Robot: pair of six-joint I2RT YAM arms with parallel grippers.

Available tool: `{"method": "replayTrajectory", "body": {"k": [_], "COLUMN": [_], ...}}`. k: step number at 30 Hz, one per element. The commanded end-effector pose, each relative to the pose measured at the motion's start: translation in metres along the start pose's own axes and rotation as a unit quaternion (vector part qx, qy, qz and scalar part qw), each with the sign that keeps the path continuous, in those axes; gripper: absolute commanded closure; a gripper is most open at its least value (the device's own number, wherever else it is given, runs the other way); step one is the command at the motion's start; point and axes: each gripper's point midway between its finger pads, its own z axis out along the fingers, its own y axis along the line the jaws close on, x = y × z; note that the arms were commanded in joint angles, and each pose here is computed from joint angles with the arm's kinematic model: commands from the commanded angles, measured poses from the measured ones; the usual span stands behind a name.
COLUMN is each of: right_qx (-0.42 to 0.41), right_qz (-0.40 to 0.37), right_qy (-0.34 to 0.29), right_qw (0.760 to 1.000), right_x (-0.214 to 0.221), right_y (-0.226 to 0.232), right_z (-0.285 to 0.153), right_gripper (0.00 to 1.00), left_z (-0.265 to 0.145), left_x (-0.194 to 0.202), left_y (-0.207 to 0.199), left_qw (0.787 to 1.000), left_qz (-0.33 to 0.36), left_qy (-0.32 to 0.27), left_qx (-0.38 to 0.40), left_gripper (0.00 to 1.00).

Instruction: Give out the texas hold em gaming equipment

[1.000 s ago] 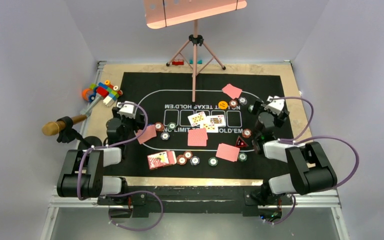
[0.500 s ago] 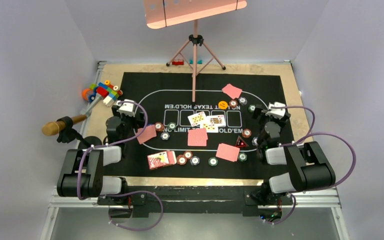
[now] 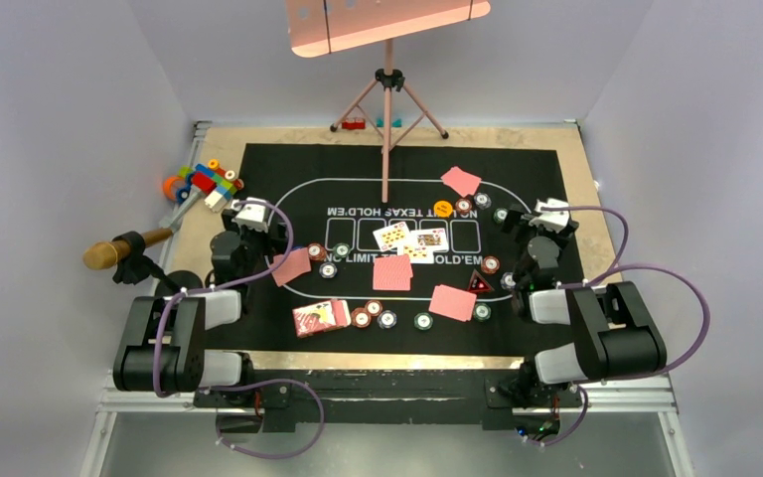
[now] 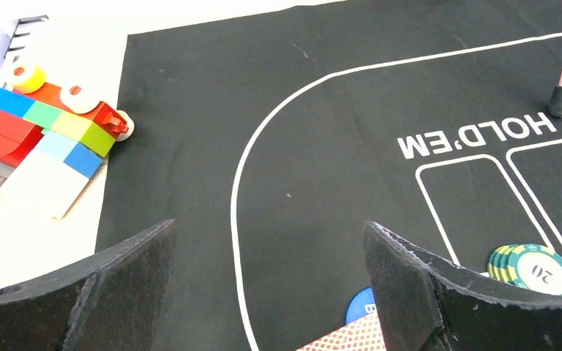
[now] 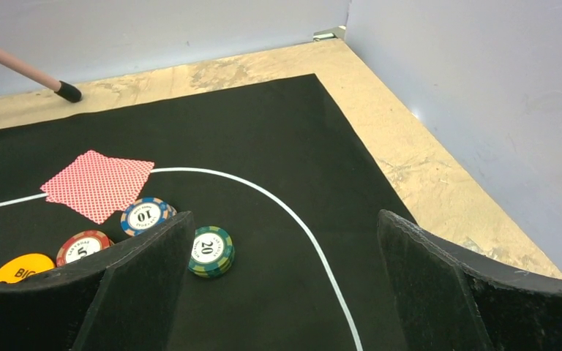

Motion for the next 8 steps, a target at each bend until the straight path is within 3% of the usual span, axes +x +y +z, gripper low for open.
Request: {"method": "replayTrajectory", "body": {"k": [1, 8], "right_qx": [-0.005, -0.005], "right_qz": [0.019, 0.019], "right_qy": [-0.026, -0.026], "right_qw": [0.999, 0.999], "right_x": [-0.019, -0.0185], "right_y": [0.0042, 0.0042], "right_z": [0.0057, 0.0058], "right_gripper": [0.02, 0.02], "left_z": [0.0057, 0.0066], "left_x": [-0.0203, -0.021], "left_y": [0.0067, 0.0077], "left_qw": [0.999, 0.999], "left_qz": [0.005, 0.0], "left_qy": [-0.031, -0.029], "left_qx": [-0.01, -0.014], "left_gripper": [0.0, 0.0]}}
